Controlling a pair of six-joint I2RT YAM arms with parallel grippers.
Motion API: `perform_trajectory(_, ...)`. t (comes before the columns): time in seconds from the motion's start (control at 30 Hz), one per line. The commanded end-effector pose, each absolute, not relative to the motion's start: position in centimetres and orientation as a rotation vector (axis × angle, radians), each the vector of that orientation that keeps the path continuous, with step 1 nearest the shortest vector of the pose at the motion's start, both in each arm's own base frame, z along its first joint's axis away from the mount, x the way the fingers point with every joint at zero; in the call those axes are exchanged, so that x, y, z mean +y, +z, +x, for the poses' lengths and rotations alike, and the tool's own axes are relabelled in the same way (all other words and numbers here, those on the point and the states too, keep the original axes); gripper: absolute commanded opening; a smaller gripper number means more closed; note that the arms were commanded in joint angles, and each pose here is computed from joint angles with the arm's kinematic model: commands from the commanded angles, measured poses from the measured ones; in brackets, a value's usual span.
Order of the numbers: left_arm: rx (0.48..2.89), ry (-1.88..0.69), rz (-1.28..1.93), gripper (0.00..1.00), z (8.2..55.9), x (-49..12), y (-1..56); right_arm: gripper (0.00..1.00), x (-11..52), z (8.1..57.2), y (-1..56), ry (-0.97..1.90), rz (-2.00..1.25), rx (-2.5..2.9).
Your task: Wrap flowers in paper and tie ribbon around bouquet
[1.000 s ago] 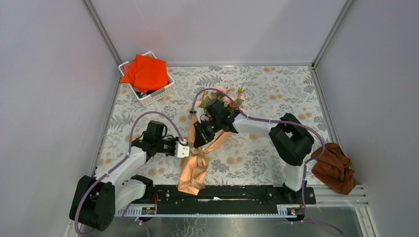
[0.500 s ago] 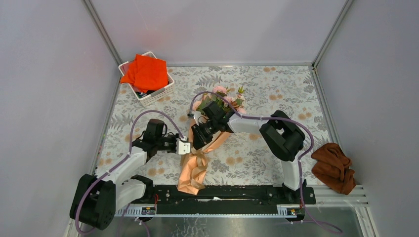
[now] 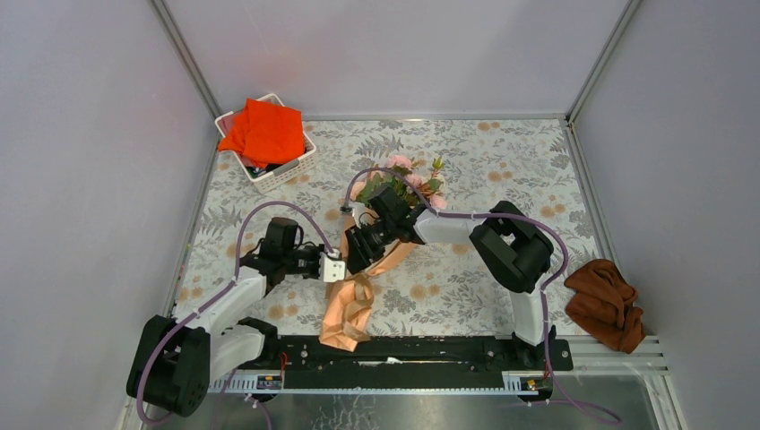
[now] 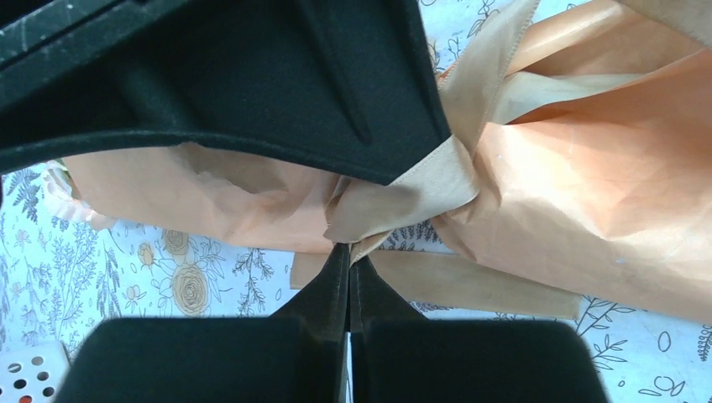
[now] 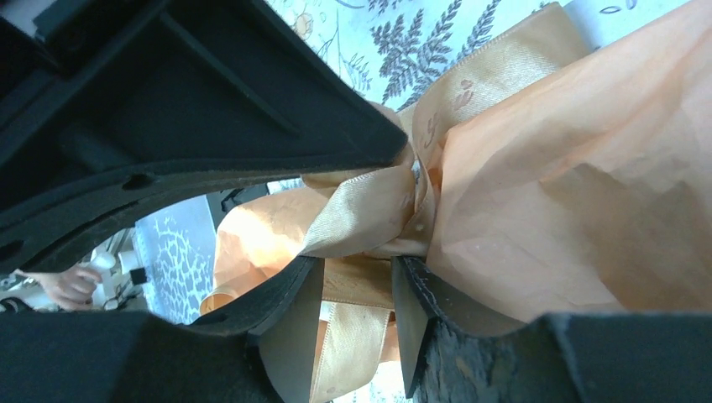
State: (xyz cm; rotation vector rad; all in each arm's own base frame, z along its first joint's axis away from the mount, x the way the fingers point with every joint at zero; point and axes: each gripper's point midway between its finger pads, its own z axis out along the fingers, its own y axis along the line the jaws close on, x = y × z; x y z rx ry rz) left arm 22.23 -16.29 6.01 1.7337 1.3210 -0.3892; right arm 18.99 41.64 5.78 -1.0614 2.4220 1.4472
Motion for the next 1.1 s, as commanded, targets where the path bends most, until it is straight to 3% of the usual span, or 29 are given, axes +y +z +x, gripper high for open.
perform_trajectory(0.0, 1.294, -0.398, 1.731, 0.00, 22.1, -16.5, 6.0, 0.43, 42.3, 20.4, 5.0, 1.340, -1.022, 2.408)
perform_trajectory(0.23, 1.301, -0.431, 1.720, 0.01, 21.7, -16.7, 6.1, 0.43, 41.6, 21.0, 2.6, 1.129, -1.029, 2.479)
perform_trajectory(0.4, 1.297, -0.416, 1.739, 0.02, 21.5, -16.4, 5.6, 0.39, 41.9, 20.1, 2.2, 1.156, -1.032, 2.487)
perform_trajectory(0.47, 1.295, -0.416, 1.743, 0.03, 21.4, -16.4, 5.5, 0.31, 41.6, 20.0, 1.9, 1.136, -1.029, 2.505)
perform_trajectory(0.63, 1.297, -0.419, 1.743, 0.03, 21.5, -16.4, 5.6, 0.00, 41.6, 19.9, 3.3, 1.162, -1.024, 2.483)
perform_trajectory(0.83, 1.282, -0.376, 1.737, 0.02, 22.2, -16.3, 6.0, 0.00, 40.2, 22.7, 8.1, 1.058, -0.937, 2.377)
perform_trajectory(1.07, 1.269, -0.411, 1.662, 0.01, 22.6, -17.2, 7.4, 0.00, 37.5, 24.2, 8.9, 1.015, -0.822, 2.352)
